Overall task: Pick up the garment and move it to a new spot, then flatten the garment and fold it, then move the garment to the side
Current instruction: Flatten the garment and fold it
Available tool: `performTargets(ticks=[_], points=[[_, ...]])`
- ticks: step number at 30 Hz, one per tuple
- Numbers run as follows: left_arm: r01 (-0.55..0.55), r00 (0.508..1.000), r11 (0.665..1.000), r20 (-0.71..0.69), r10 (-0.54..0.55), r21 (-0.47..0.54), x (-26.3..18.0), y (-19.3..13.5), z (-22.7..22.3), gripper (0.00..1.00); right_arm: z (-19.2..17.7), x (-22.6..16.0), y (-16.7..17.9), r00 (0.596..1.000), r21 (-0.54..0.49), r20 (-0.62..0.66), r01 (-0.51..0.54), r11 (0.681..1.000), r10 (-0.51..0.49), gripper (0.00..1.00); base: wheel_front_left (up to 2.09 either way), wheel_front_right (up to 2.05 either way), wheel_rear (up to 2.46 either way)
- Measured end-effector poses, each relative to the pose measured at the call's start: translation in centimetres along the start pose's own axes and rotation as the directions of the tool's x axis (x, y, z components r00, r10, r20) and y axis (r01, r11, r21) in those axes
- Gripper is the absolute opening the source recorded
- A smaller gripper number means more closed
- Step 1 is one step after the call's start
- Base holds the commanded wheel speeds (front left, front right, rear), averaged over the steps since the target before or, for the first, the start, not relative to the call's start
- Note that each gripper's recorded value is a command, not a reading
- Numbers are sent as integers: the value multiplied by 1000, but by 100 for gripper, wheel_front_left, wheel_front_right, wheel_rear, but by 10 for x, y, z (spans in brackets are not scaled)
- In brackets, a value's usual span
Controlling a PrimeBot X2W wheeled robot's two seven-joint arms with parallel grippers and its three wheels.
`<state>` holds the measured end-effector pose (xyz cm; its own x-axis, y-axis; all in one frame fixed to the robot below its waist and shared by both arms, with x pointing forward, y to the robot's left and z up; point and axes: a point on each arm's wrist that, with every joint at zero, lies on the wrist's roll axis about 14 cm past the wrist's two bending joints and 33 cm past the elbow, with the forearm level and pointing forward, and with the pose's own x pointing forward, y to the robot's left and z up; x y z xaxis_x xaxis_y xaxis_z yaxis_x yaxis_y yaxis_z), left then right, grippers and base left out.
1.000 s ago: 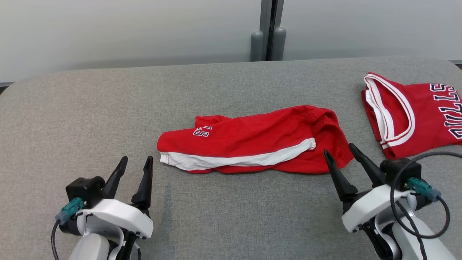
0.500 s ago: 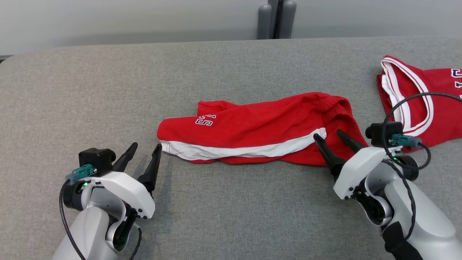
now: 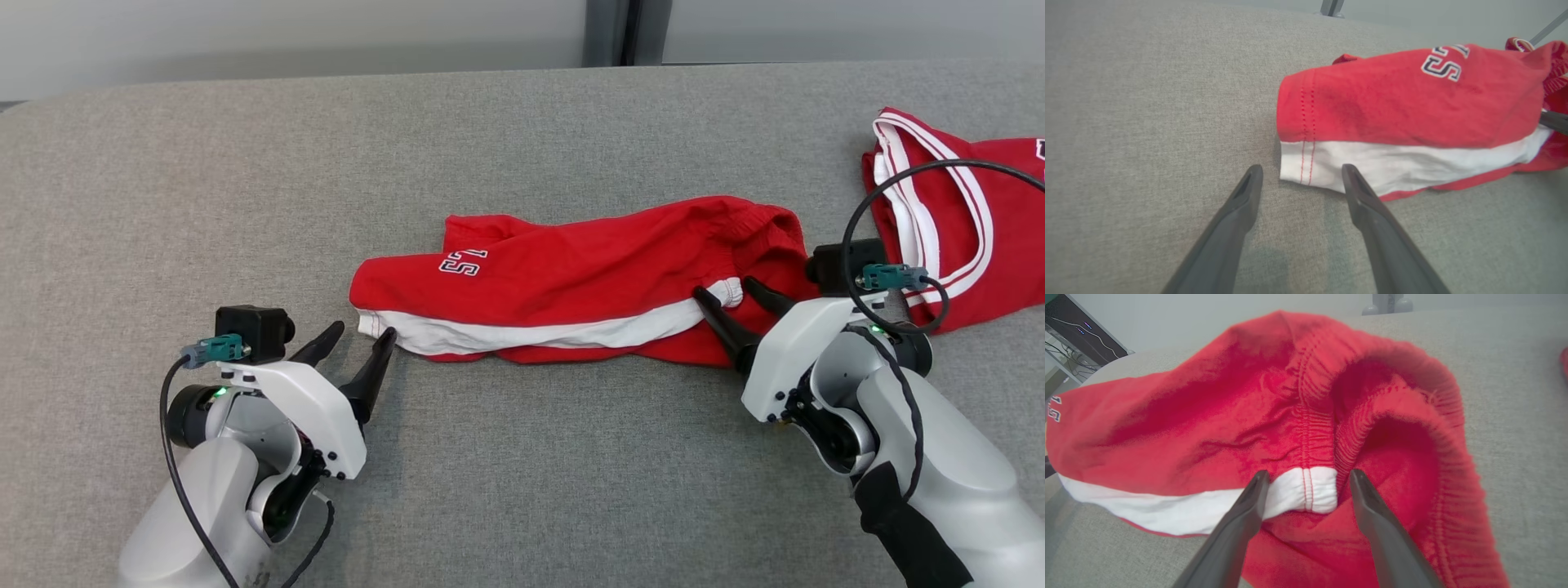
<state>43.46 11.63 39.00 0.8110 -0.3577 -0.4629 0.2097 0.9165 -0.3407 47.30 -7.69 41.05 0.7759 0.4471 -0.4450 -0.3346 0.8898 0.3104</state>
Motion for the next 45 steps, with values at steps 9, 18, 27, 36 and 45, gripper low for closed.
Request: performTargets(ticks=[9, 18, 27, 36, 45], points=[[25, 997, 999, -78, -22, 37, 17, 3, -5, 100, -10, 6, 0, 999, -10, -42, -9, 1000, 8, 100, 0, 0, 0], [60, 992, 998, -111, -60, -7, 23, -5, -10, 96, -13, 5, 3, 999, -4, -49, -21, 1000, 21, 48, 0, 0, 0], [85, 985, 995, -145, -93, -61, 21, -9, -19, 0, -16, 7, 2, 998, -8, -62, -25, 1000, 25, 9, 0, 0, 0], [104, 990, 994, -92, -107, -42, 15, -13, -6, 0, -3, 0, 8, 999, -18, -8, -37, 999, 37, 0, 0, 0, 0], [114, 993, 993, 12, -113, -25, -8, -17, 14, 0, 11, -26, 9, 996, -5, 86, -35, 999, 35, 0, 0, 0, 0]])
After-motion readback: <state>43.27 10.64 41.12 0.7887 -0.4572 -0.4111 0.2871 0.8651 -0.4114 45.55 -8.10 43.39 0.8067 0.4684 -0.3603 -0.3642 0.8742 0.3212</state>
